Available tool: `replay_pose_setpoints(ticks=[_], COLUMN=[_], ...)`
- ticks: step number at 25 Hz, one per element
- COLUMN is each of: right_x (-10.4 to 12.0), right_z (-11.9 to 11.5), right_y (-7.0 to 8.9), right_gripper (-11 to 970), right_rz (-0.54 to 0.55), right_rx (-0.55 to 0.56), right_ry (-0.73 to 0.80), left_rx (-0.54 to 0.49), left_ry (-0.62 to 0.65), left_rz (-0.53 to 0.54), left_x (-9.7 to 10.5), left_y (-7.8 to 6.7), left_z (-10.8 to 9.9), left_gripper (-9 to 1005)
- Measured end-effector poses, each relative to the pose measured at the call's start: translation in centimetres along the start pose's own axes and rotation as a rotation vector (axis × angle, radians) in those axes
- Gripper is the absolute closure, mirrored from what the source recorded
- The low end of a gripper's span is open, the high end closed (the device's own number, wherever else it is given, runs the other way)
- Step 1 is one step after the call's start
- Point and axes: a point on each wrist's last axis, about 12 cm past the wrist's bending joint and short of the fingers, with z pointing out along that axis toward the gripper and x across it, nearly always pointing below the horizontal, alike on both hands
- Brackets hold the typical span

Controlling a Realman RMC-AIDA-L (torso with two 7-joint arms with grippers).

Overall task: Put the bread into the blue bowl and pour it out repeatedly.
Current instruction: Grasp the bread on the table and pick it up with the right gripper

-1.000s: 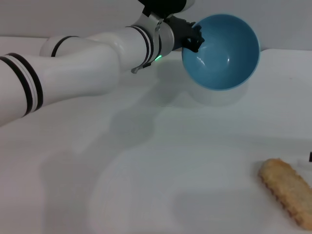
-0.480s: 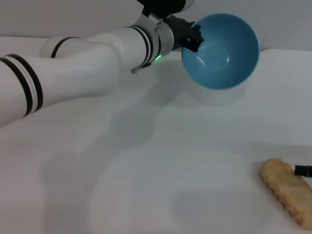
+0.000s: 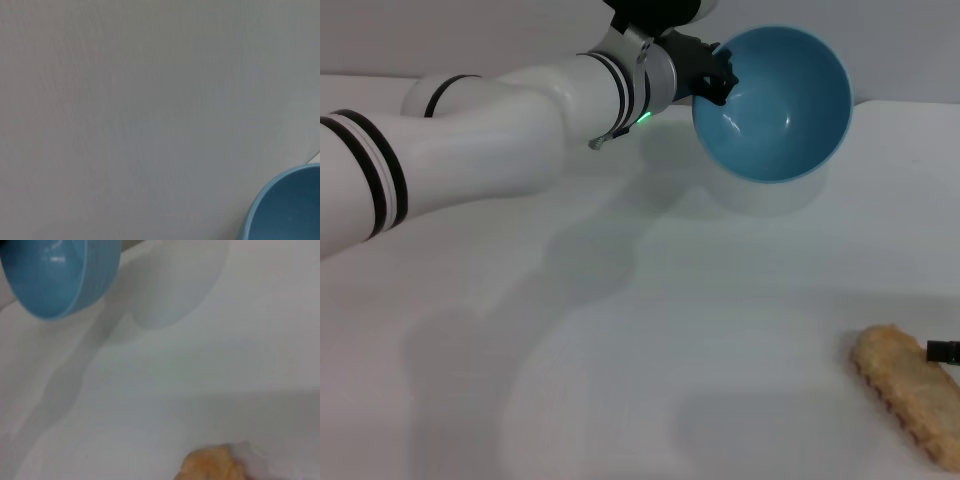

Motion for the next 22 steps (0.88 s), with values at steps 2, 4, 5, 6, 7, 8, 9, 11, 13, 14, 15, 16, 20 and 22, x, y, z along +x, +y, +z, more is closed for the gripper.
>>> replay_pose_setpoints(ticks=[2,4,5,6,7,8,9,11,13,14,15,16,20,22], right_x=[0.0,-0.1,-0.2,-0.3,-0.4,-0.5,-0.5,-0.5,-0.6,-0.7,-0.8,-0.8,-0.8,-0.8], right_z=[0.4,1.1,1.3,1.5,1.7,1.9,2.2,2.4,2.7,2.8,3.0,3.1,3.4,3.6], right_y=[0.1,0.2,0.3,0.4,0.5,0.6,0.8,0.8,0.9,1.0,1.2,1.2,1.5,1.6], right_gripper=[454,455,455,455,455,455,455,477,498,509,520,531,574,596], right_rz=[-0.010,-0.031,-0.041,-0.049,-0.056,-0.060,-0.064,-0.064,-0.065,-0.067,-0.070,-0.075,-0.098,-0.107], right_rx=[0.007,0.024,0.029,0.031,0.031,0.031,0.031,0.031,0.028,0.025,0.021,0.019,0.016,0.015], right_ry=[0.017,0.043,0.057,0.068,0.076,0.082,0.085,0.084,0.086,0.089,0.094,0.100,0.124,0.135], left_rx=[0.001,0.002,0.002,0.003,0.003,0.003,0.003,0.002,0.002,0.002,0.002,0.002,0.002,0.002], left_ry=[-0.002,-0.004,-0.004,-0.005,-0.004,-0.005,-0.004,-0.002,-0.001,-0.001,-0.001,-0.001,0.000,0.000], left_rz=[0.002,0.003,0.004,0.004,0.005,0.005,0.003,0.001,0.001,0.000,0.000,0.000,-0.001,-0.001], left_x=[-0.1,-0.2,-0.3,-0.3,-0.3,-0.3,-0.2,-0.1,-0.1,-0.1,-0.1,0.0,0.0,0.0], left_y=[0.0,0.0,-0.1,-0.1,-0.1,-0.1,-0.1,-0.1,-0.1,-0.1,-0.1,-0.1,-0.1,-0.1], left_z=[0.0,0.0,0.1,0.1,0.1,0.1,0.1,0.0,0.0,0.0,0.0,0.0,0.0,0.0], left_gripper=[997,997,997,997,997,997,997,997,997,997,997,997,997,998])
